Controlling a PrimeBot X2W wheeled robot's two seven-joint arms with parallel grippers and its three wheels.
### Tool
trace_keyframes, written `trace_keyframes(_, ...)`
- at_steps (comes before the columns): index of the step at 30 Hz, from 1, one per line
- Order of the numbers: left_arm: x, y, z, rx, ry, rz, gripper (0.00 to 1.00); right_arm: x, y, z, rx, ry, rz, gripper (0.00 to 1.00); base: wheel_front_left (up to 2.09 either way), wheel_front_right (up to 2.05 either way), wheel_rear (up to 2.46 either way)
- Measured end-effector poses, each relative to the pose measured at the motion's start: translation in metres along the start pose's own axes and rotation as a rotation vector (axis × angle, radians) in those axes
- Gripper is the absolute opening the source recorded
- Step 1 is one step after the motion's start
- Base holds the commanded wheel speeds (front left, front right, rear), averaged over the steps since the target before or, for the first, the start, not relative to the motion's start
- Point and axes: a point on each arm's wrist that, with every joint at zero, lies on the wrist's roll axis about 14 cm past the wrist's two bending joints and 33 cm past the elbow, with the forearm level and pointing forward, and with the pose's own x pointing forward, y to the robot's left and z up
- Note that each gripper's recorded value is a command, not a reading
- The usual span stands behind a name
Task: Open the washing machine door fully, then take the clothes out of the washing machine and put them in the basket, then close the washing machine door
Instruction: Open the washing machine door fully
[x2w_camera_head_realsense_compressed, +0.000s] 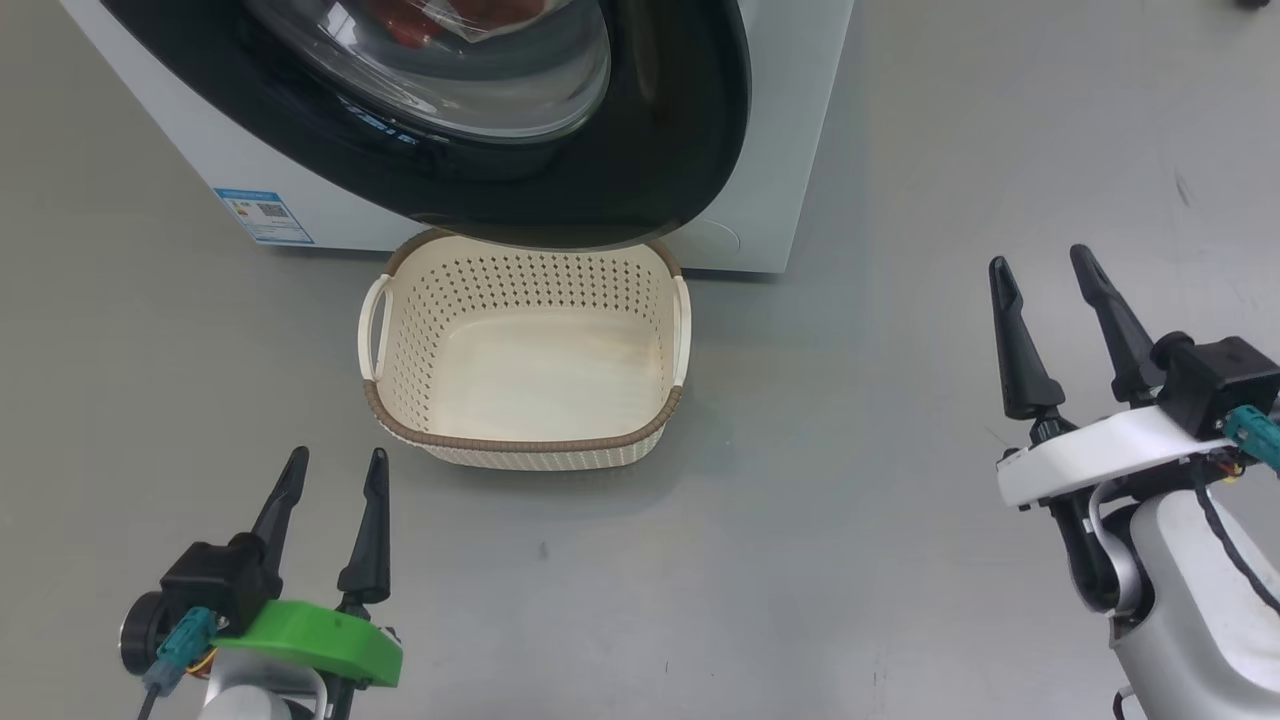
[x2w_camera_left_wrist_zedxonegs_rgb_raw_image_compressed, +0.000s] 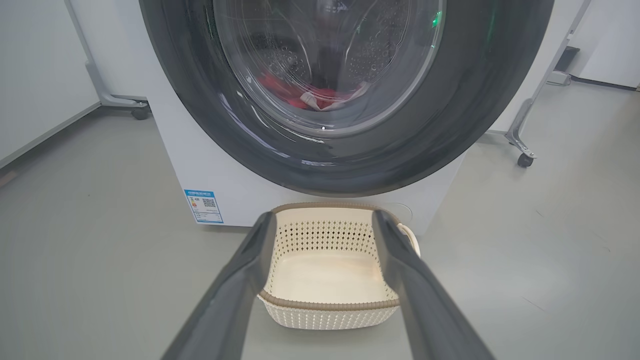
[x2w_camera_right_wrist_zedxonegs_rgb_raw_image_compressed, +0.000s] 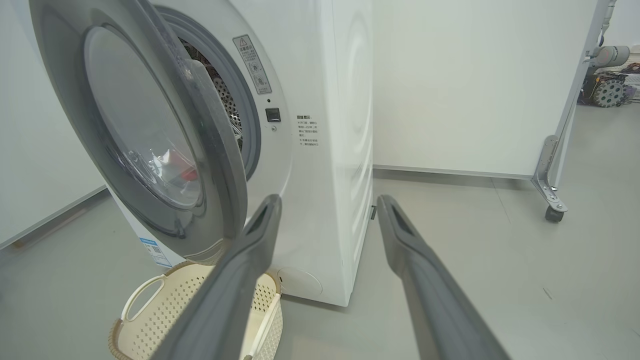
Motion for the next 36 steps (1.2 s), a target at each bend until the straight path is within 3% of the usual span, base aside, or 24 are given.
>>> trace_keyframes(11,0.007,0.001,-0.005,0.003,0.018,0.001,1.0,0.047,0.0,0.02,0.017,-0.023,0.054,0.99,0.0,0.0,0.0)
trace_keyframes(12,0.007,0.001,-0.006,0.004,0.019,0.0,1.0,0.051,0.0,0.02,0.014,-0.018,0.058,0.66,0.0,0.0,0.0)
trace_keyframes(13,0.008,0.0,-0.006,0.004,0.02,-0.002,1.0,0.055,0.0,0.021,0.011,-0.014,0.064,0.25,0.0,0.0,0.0)
trace_keyframes(14,0.008,0.0,-0.006,0.005,0.021,-0.003,1.0,0.059,0.001,0.021,0.016,-0.011,0.07,0.0,0.0,0.0,0.0)
trace_keyframes(22,0.01,0.01,-0.007,-0.001,0.024,0.027,1.0,0.097,0.004,0.025,0.219,-0.001,0.057,0.0,0.0,0.0,0.0)
trace_keyframes(30,0.01,0.02,-0.01,-0.012,0.036,0.06,1.0,0.129,0.021,0.012,0.726,0.065,0.028,0.0,0.0,0.0,0.0)
trace_keyframes(36,0.004,0.031,-0.013,-0.017,0.049,0.098,1.0,0.155,0.032,0.018,0.881,0.108,0.071,0.0,0.0,0.0,0.0)
